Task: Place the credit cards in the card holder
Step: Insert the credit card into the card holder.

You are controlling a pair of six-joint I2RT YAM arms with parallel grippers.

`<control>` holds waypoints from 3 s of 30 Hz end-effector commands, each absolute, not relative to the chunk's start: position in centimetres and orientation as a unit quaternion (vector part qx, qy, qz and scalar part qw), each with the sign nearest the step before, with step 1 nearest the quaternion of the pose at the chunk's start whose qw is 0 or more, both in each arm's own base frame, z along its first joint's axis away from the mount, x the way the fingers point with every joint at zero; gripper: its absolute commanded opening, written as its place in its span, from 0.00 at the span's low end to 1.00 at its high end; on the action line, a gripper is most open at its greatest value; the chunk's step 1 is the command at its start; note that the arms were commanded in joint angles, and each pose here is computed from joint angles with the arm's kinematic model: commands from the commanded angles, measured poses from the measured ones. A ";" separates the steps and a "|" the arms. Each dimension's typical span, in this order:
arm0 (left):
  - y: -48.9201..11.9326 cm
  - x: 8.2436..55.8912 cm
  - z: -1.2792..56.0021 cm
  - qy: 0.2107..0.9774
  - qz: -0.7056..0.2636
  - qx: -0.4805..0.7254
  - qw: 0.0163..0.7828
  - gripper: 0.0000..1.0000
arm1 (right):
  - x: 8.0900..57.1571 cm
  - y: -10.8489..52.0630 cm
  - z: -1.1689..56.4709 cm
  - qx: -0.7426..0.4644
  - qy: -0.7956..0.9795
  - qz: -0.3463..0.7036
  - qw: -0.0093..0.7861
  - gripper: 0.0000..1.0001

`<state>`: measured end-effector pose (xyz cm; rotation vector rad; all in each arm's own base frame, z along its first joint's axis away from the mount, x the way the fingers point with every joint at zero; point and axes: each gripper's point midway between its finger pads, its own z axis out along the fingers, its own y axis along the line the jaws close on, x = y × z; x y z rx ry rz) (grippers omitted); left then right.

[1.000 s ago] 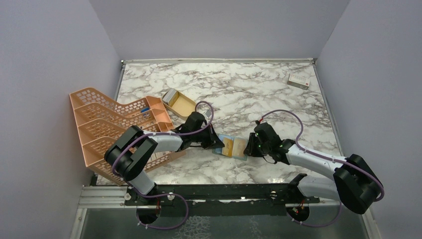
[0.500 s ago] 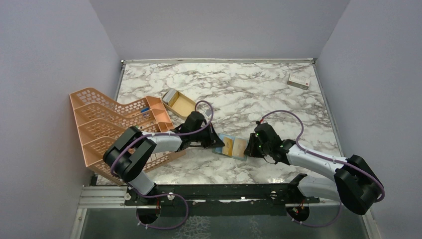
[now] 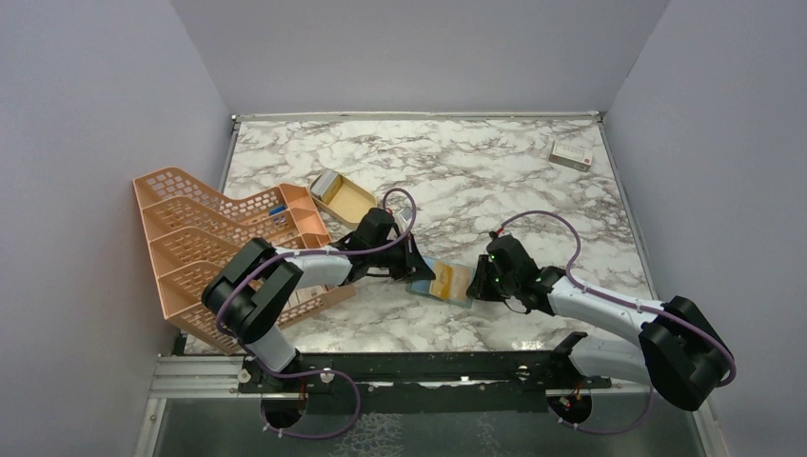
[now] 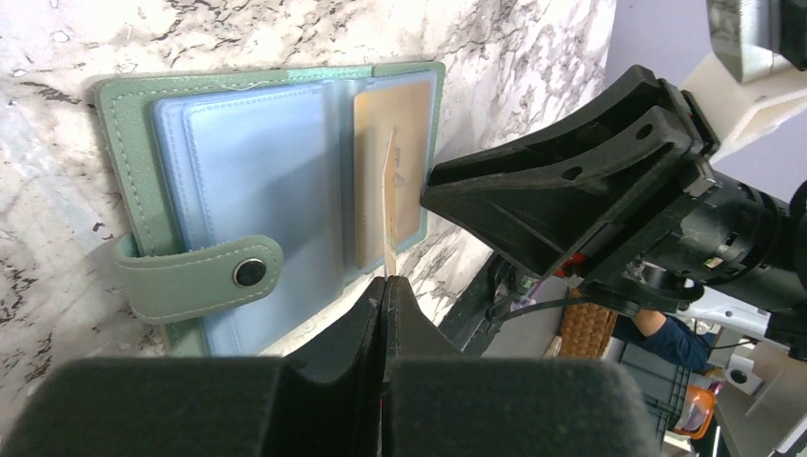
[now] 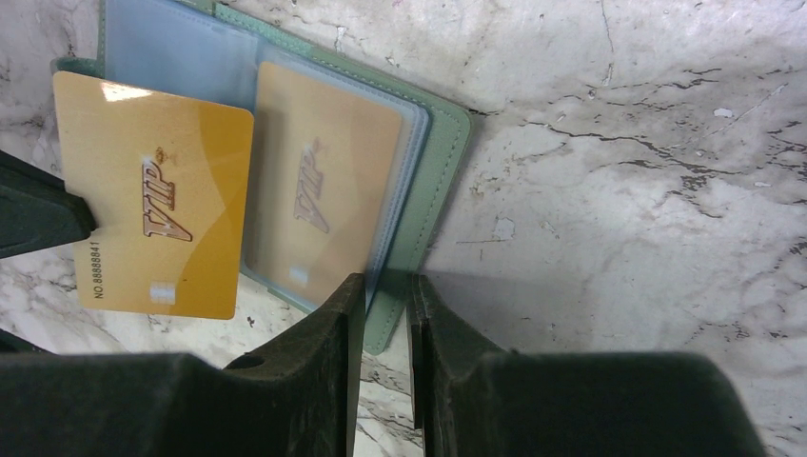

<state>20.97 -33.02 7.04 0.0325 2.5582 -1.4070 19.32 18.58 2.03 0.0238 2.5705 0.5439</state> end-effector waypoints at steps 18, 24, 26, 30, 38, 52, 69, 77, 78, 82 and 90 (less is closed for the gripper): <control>-32.7 21.4 4.9 0.891 -0.437 0.045 0.113 0.00 | 18.7 18.4 2.2 0.004 0.948 0.200 0.246 0.22; -32.6 21.7 4.6 0.894 -0.432 0.036 0.114 0.00 | 18.7 18.4 2.4 0.005 0.948 0.201 0.248 0.22; -32.7 21.8 4.5 0.894 -0.432 0.032 0.112 0.00 | 18.7 18.5 2.4 0.004 0.947 0.202 0.248 0.22; -33.1 21.8 4.7 0.890 -0.441 0.027 0.110 0.00 | 18.8 18.5 2.6 0.006 0.947 0.205 0.249 0.23; -32.9 21.9 3.6 0.898 -0.428 0.011 0.102 0.00 | 18.9 18.7 2.8 0.007 0.945 0.207 0.252 0.23; -32.8 22.7 3.8 0.905 -0.412 -0.009 0.108 0.00 | 18.7 18.5 2.7 0.009 0.947 0.204 0.248 0.23; -33.7 22.3 3.6 0.899 -0.423 0.047 0.101 0.00 | 19.0 18.8 3.5 0.012 0.943 0.214 0.256 0.25; -32.9 21.7 3.2 0.905 -0.403 0.098 0.100 0.00 | 19.0 18.7 3.4 0.012 0.944 0.210 0.255 0.25; -32.9 21.7 3.2 0.905 -0.400 0.103 0.100 0.00 | 19.0 18.7 3.4 0.012 0.944 0.210 0.256 0.25; -33.0 21.7 3.4 0.904 -0.400 0.112 0.096 0.00 | 19.0 18.8 3.5 0.012 0.943 0.211 0.257 0.25; -34.0 21.9 3.9 0.898 -0.419 0.107 0.087 0.00 | 19.1 18.7 3.6 0.015 0.943 0.212 0.258 0.25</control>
